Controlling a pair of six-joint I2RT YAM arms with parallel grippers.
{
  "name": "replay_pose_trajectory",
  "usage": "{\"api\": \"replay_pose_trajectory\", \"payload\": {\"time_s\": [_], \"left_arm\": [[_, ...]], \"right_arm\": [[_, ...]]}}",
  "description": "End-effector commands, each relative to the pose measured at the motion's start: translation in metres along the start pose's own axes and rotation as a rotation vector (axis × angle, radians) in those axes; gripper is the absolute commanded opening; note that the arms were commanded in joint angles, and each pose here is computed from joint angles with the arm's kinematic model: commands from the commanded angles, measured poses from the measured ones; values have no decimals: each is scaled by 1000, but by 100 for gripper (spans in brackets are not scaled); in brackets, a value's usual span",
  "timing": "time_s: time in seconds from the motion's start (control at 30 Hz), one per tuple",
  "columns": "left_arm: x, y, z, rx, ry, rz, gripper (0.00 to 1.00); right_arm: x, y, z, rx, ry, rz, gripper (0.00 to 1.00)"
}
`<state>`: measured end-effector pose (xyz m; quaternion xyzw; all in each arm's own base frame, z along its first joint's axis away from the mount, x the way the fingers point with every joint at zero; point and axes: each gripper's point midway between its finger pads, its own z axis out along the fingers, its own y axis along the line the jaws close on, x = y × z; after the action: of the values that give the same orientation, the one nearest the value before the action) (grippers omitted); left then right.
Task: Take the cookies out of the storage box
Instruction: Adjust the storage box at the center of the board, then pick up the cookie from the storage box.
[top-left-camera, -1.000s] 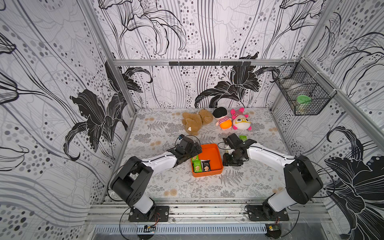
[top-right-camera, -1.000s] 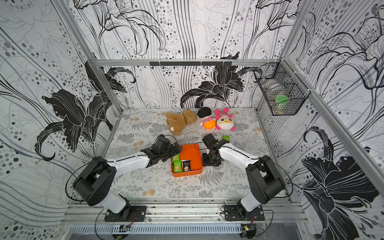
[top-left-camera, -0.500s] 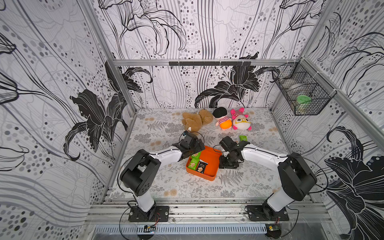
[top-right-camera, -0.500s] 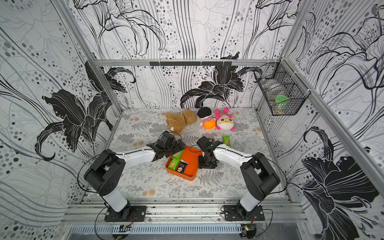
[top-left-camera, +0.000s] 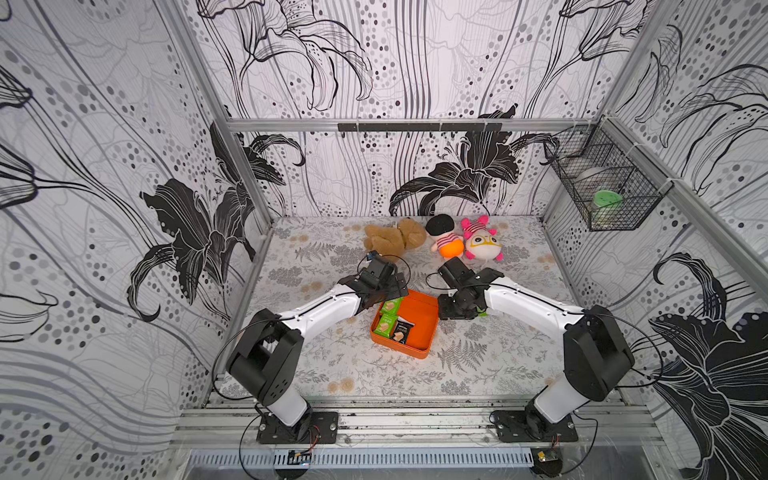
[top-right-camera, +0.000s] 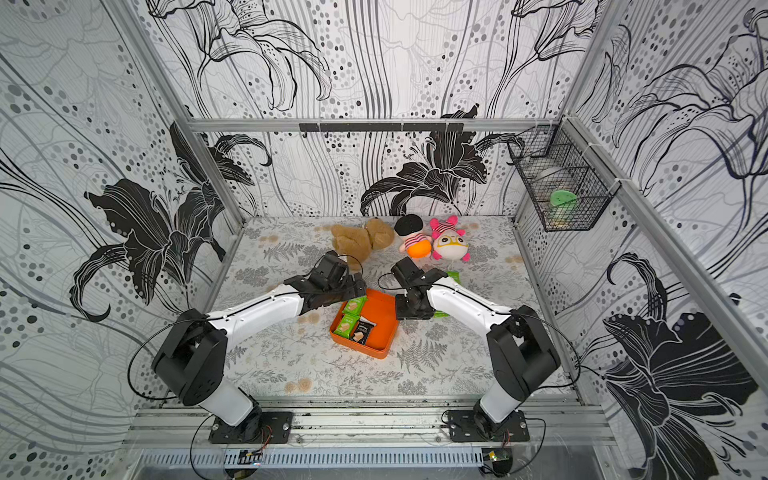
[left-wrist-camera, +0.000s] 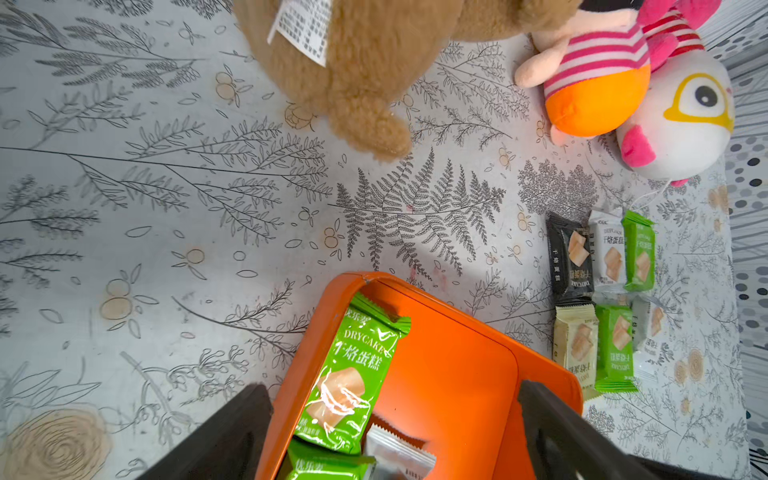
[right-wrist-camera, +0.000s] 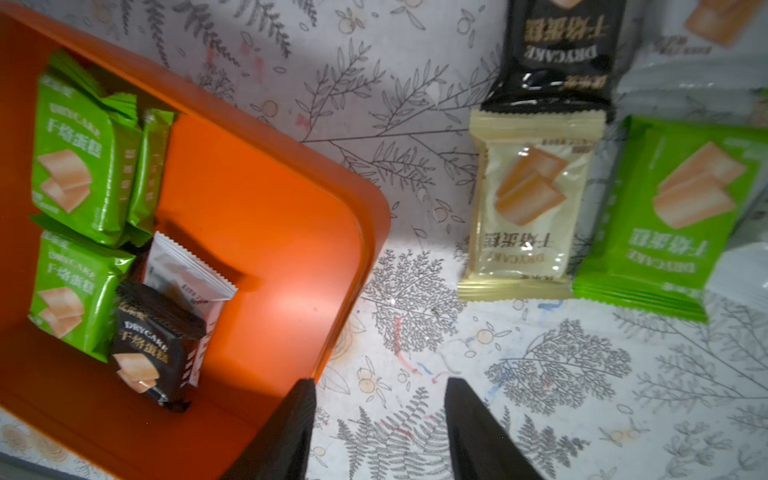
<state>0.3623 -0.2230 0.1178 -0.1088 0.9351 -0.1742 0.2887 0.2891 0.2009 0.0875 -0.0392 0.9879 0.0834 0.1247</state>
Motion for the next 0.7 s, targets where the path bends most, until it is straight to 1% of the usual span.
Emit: {"api": "replay_pose_trajectory", "payload": {"time_s": [0.0, 0.1, 0.2, 0.27, 0.33, 0.4, 0.5, 0.67], "left_arm": [[2, 1, -22, -41, 3, 42, 97], [14, -11, -38, -55, 16, 86, 97], [32, -17, -50, -108, 35, 137, 97], [47, -22, -55, -131, 32, 188, 98], [63, -22, -55, -143, 55, 219, 98], [76, -19, -53, -157, 89, 232, 93], [91, -22, -52, -152, 129, 268, 88], [98, -19, -42, -190, 159, 337, 79]], "right_arm": [[-5, -20, -16, -1, -7, 14, 56], [-13, -30, -24, -13, -37, 9, 57], [-19, -39, -26, -33, -45, 9, 57], [-21, -42, -25, -52, -55, -1, 57], [-23, -44, -24, -60, -72, -11, 57], [-23, -45, -25, -69, -72, -11, 57], [-21, -43, -29, -92, -87, -8, 57], [-14, -48, -26, -87, -87, 5, 57]]}}
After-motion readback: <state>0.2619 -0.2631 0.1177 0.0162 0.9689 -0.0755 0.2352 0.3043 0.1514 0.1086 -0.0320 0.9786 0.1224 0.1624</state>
